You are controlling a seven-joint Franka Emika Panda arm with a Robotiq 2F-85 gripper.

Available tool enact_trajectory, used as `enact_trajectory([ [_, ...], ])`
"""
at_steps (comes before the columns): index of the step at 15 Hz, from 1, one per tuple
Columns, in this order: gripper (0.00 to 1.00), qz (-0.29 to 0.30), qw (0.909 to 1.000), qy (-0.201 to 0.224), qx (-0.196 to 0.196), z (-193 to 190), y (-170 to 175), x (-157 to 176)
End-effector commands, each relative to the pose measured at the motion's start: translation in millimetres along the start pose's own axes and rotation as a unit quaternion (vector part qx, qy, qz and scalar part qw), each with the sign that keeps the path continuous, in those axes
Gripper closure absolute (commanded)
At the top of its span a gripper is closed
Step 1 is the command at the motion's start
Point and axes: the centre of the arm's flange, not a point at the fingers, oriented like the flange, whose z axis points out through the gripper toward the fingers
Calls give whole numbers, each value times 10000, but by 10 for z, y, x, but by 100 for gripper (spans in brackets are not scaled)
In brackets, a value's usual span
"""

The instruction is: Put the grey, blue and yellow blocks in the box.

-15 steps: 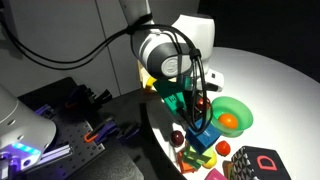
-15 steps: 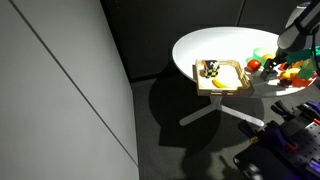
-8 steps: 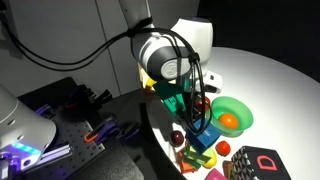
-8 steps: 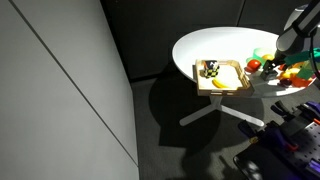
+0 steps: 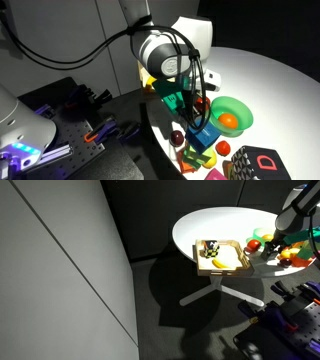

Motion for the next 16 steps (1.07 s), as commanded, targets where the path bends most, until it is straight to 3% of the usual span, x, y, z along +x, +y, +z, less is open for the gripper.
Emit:
enact_trajectory([
  [1, 68, -101, 9998, -65, 181, -343, 24, 7],
  [8, 68, -117, 9994, 13, 334, -791, -78, 93],
  [16, 68, -373, 9985, 184, 349, -1118, -568, 230],
])
